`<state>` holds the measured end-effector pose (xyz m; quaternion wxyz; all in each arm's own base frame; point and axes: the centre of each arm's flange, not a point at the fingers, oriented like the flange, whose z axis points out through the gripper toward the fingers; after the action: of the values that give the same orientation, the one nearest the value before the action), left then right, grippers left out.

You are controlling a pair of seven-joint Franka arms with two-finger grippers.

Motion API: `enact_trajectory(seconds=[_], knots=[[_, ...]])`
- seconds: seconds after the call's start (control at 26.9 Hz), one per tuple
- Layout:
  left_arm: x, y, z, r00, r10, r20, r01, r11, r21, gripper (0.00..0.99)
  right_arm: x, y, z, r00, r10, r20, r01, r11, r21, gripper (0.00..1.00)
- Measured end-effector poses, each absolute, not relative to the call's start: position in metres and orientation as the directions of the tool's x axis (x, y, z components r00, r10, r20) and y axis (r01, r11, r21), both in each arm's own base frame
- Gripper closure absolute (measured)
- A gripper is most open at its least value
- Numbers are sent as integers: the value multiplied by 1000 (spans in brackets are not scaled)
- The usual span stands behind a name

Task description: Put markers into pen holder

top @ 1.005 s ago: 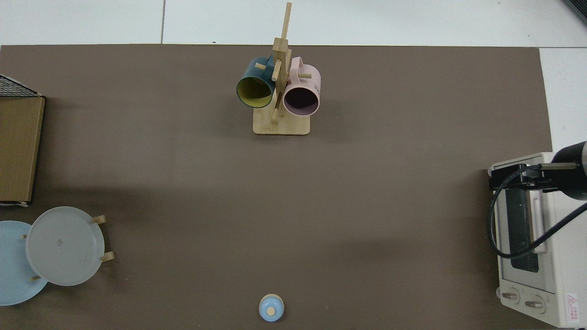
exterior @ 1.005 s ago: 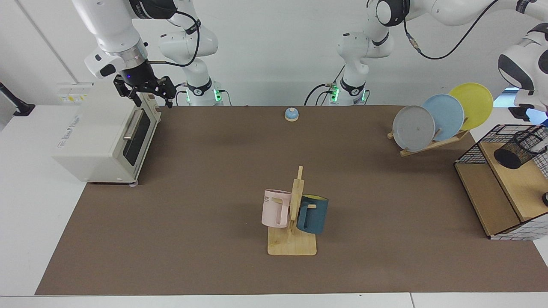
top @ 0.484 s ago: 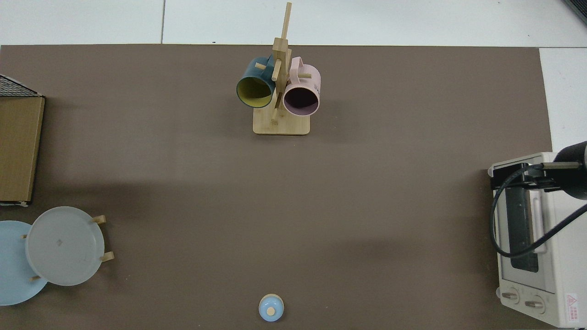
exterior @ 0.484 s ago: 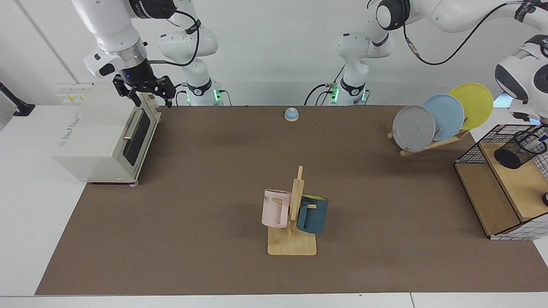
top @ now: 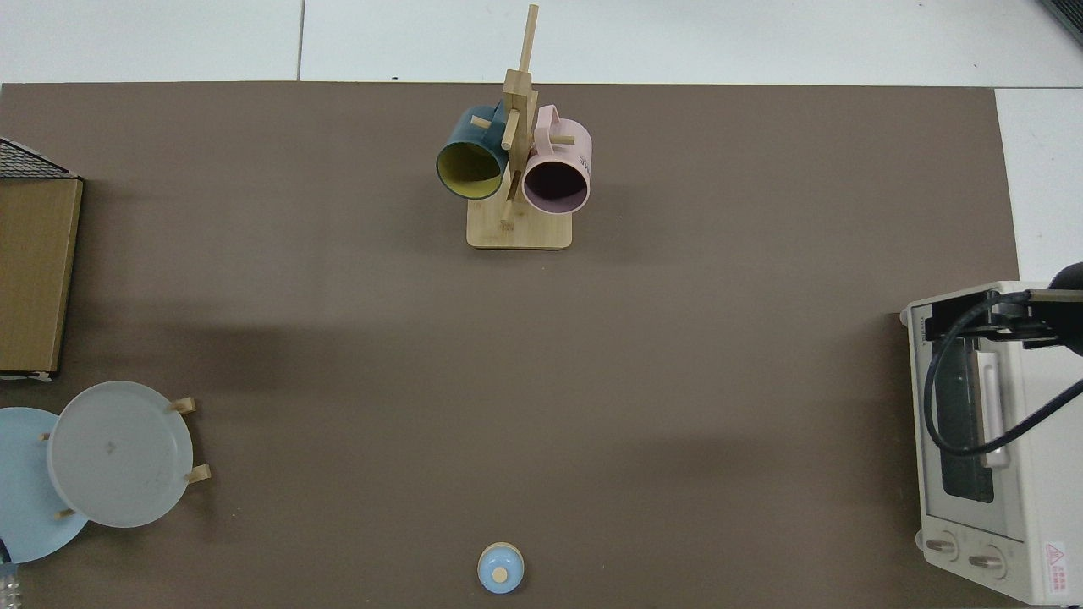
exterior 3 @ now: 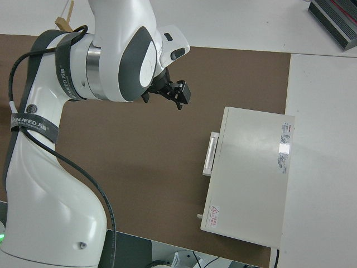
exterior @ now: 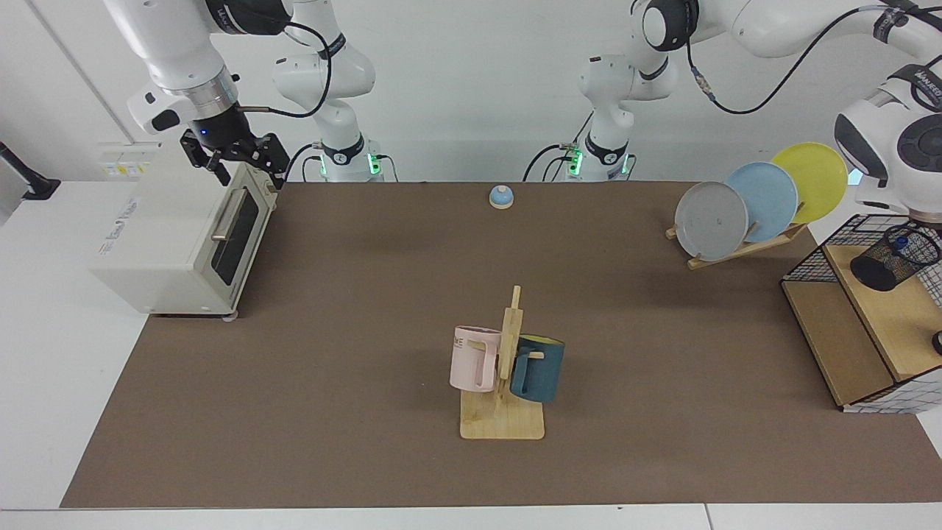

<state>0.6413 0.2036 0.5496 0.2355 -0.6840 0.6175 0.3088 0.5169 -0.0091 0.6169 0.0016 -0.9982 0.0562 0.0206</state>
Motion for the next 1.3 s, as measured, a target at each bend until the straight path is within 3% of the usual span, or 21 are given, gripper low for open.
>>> enact_trajectory(seconds=[0.41, 0.63, 0.89, 1.04, 1.3], knots=[[642, 142, 532, 267, -844, -464, -950, -311, 17, 0, 520, -8, 610, 992, -111, -55, -112, -994, 2, 0], [633, 95, 534, 463, -824, -327, -870, -493, 11, 0, 521, -8, 611, 993, -110, -48, -110, -994, 1, 0], [628, 49, 527, 565, -797, -214, -807, -588, 59, 0, 521, -5, 612, 993, -106, -47, -106, -994, 2, 0], [617, 41, 517, 697, -698, -164, -691, -715, 108, 0, 521, -5, 612, 993, -106, -47, -106, -994, 2, 0], [595, 10, 507, 854, -483, -191, -470, -876, 113, 0, 521, -5, 612, 993, -106, -47, -106, -994, 2, 0]])
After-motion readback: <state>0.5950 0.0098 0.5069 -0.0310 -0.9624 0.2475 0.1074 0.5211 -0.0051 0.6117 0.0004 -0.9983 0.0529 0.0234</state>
